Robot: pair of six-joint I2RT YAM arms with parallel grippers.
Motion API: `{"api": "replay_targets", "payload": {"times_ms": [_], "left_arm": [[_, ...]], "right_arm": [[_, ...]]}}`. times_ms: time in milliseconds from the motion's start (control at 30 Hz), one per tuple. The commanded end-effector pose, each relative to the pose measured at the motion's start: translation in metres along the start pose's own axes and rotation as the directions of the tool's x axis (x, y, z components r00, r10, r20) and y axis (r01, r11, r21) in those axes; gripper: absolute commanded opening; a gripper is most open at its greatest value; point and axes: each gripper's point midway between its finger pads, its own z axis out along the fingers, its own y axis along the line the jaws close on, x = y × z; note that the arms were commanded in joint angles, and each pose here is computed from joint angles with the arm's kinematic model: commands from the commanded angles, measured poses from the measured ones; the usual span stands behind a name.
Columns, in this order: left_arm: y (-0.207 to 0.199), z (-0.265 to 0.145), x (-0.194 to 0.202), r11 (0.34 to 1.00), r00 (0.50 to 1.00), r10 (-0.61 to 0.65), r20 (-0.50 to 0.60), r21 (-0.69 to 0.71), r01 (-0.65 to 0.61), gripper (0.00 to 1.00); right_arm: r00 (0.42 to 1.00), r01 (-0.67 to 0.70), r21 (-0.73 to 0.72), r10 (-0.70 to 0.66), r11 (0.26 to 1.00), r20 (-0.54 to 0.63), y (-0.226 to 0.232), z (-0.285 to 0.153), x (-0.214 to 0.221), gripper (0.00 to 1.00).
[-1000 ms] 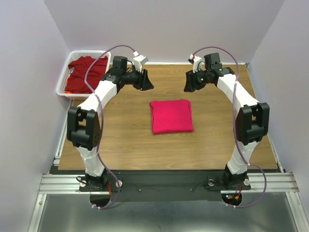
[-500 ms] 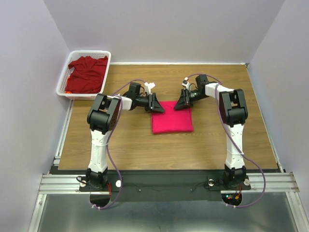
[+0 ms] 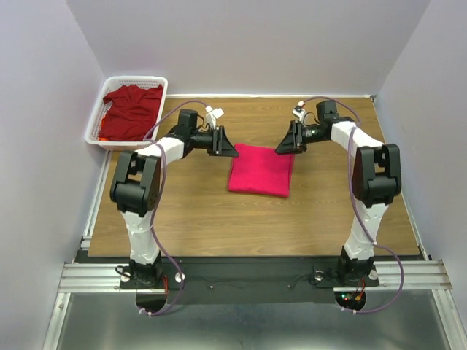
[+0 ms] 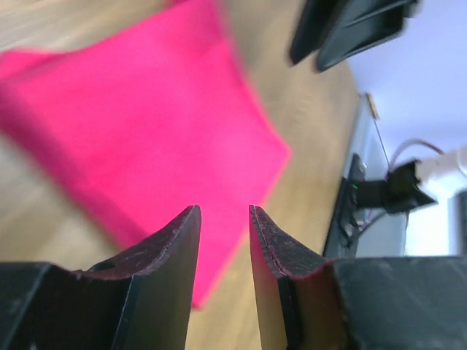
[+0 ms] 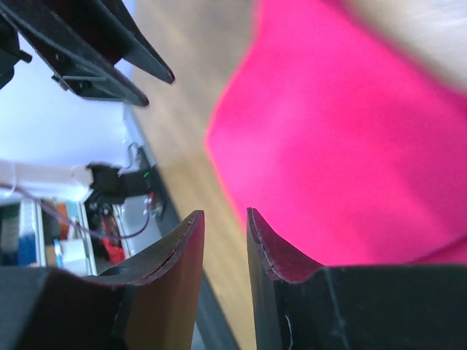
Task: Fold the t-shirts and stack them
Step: Fold the tshirt
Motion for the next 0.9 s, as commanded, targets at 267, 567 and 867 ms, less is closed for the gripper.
{"api": "replay_targets", "payload": {"times_ms": [267,567,867], "left_arm": [[0.016,0.028,0.083,0.996,0.986,-0.088,-0.143,-0.01,0.087,0.43],[0.012,-0.005,0.078,0.998,0.991,-0.069,-0.112,-0.005,0.069,0.38],[-0.08,0.018,0.094,0.983,0.978,0.11,-0.177,0.165,-0.081,0.41]], "right_arm": [[0.978,-0.084,0.104,0.102,0.991,-0.184,-0.051,0.042,0.1,0.34],[0.986,0.01,0.116,0.01,0.993,-0.169,-0.042,0.013,0.077,0.33],[0.979,-0.01,-0.055,-0.001,0.998,-0.202,0.04,0.023,0.098,0.35]]}}
